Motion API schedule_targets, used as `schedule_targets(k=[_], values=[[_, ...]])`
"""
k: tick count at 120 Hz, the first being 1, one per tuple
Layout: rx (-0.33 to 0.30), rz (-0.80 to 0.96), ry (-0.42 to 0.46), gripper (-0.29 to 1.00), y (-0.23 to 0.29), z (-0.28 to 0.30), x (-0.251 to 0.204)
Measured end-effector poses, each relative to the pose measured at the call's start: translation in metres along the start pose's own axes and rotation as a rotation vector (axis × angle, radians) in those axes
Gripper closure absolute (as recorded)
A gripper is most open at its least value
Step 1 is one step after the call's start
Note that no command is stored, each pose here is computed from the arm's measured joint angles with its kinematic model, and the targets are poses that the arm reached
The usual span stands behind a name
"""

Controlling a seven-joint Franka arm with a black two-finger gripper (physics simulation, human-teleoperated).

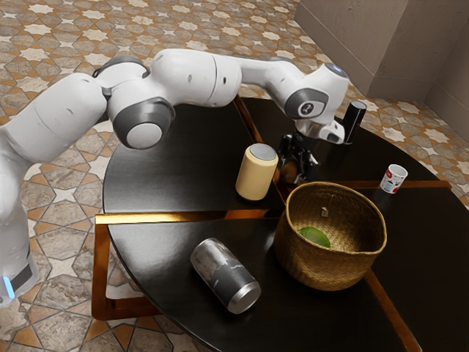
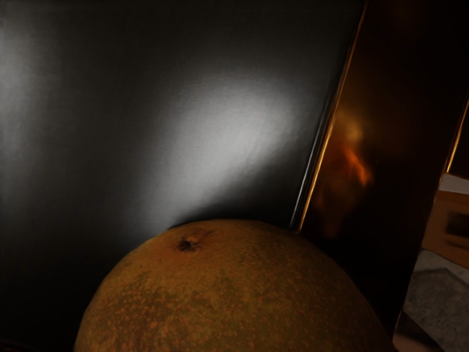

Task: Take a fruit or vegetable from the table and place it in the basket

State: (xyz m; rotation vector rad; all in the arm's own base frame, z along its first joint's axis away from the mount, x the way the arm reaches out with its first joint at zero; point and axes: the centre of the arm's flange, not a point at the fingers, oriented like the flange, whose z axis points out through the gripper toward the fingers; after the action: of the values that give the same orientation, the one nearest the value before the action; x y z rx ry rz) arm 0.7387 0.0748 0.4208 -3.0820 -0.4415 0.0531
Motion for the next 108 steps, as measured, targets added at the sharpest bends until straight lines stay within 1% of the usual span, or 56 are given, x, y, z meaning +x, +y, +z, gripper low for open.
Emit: schedule_targets(k=[30, 39, 53, 62, 75, 81, 86, 99, 108], values=[[0.001, -0.005, 0.008, 0.44, -0.004, -0.015, -0.003], [-0.006, -0.005, 0.029, 0.45, -0.006, -0.037, -0.008], [-0.019, -0.015, 0.055, 0.42, -0.016, -0.074, -0.018], [-0.027, -0.048, 0.067, 0.43, -0.043, -0.099, -0.024], [-0.038, -0.129, 0.079, 0.46, -0.105, -0.135, -0.037], [-0.041, -0.140, 0.073, 0.46, -0.115, -0.140, -0.040], [-0.047, -0.116, 0.072, 0.46, -0.101, -0.146, -0.045], [-0.057, 0.039, 0.076, 0.47, 0.003, -0.168, -0.070], [-0.057, 0.117, 0.069, 0.48, 0.055, -0.173, -0.088]])
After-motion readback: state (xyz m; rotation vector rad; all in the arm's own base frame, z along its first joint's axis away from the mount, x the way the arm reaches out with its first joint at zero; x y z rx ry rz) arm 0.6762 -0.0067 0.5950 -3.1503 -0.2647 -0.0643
